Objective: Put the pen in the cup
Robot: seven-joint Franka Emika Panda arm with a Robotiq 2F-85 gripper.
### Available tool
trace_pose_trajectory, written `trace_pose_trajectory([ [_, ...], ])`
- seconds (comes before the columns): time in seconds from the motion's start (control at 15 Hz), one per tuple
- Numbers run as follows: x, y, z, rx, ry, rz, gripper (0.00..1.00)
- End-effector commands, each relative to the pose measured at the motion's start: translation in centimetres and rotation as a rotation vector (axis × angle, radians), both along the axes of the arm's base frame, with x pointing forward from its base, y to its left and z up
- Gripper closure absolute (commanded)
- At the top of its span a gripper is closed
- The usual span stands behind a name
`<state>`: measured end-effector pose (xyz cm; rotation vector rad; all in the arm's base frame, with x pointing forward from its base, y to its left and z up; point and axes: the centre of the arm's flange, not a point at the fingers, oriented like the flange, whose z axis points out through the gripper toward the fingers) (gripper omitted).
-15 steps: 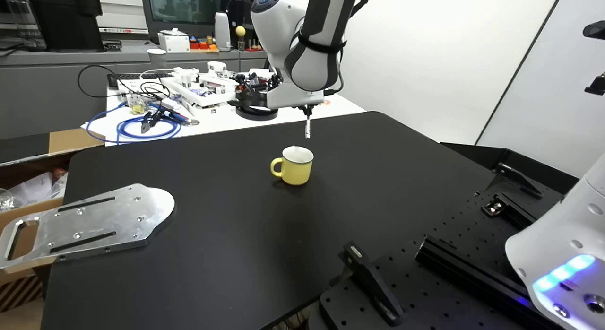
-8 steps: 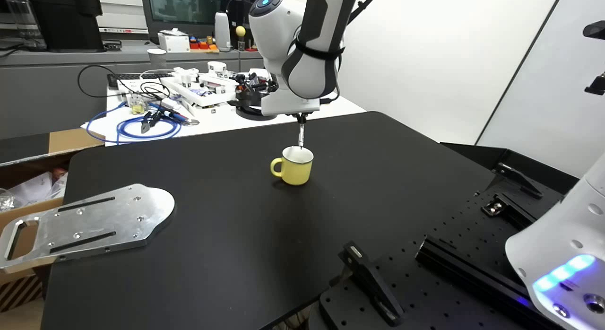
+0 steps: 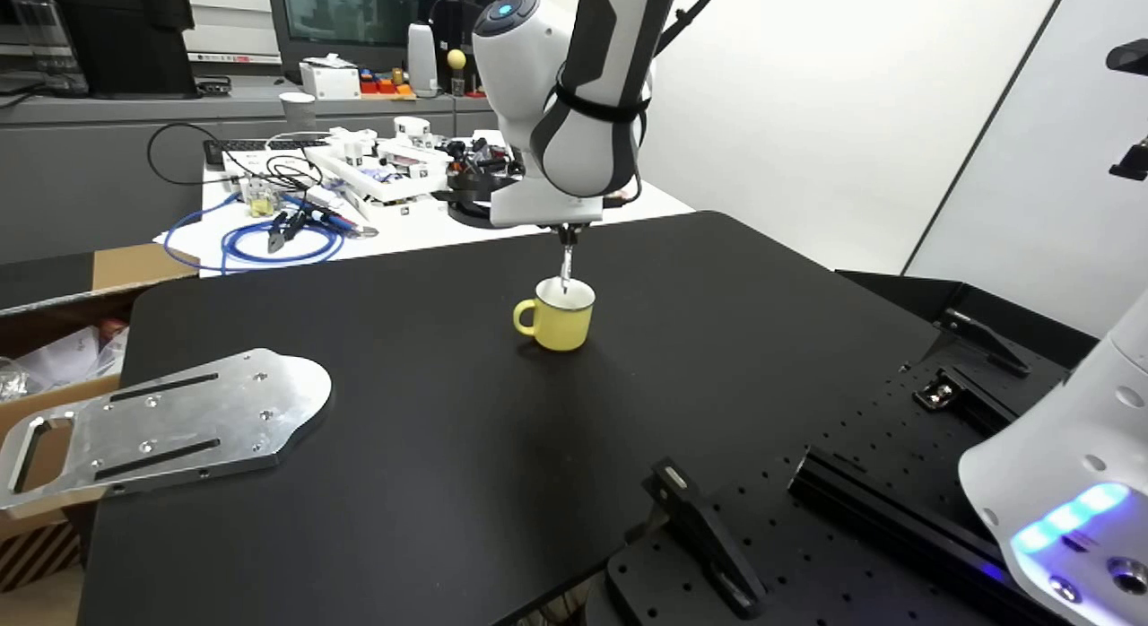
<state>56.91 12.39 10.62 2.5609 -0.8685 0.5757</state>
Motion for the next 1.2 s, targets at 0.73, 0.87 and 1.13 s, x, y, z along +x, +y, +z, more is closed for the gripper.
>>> trace_pose_trajectory([
  [0.73, -0.8, -0.8, -2.7, 0.021, -0.011, -0.028, 0.97],
  [0.87, -0.9, -0.8, -3.1, 0.021, -0.009, -0.033, 0.97],
  [1.13, -1.0, -0.7, -3.5, 0.023, -0.005, -0.045, 0.97],
])
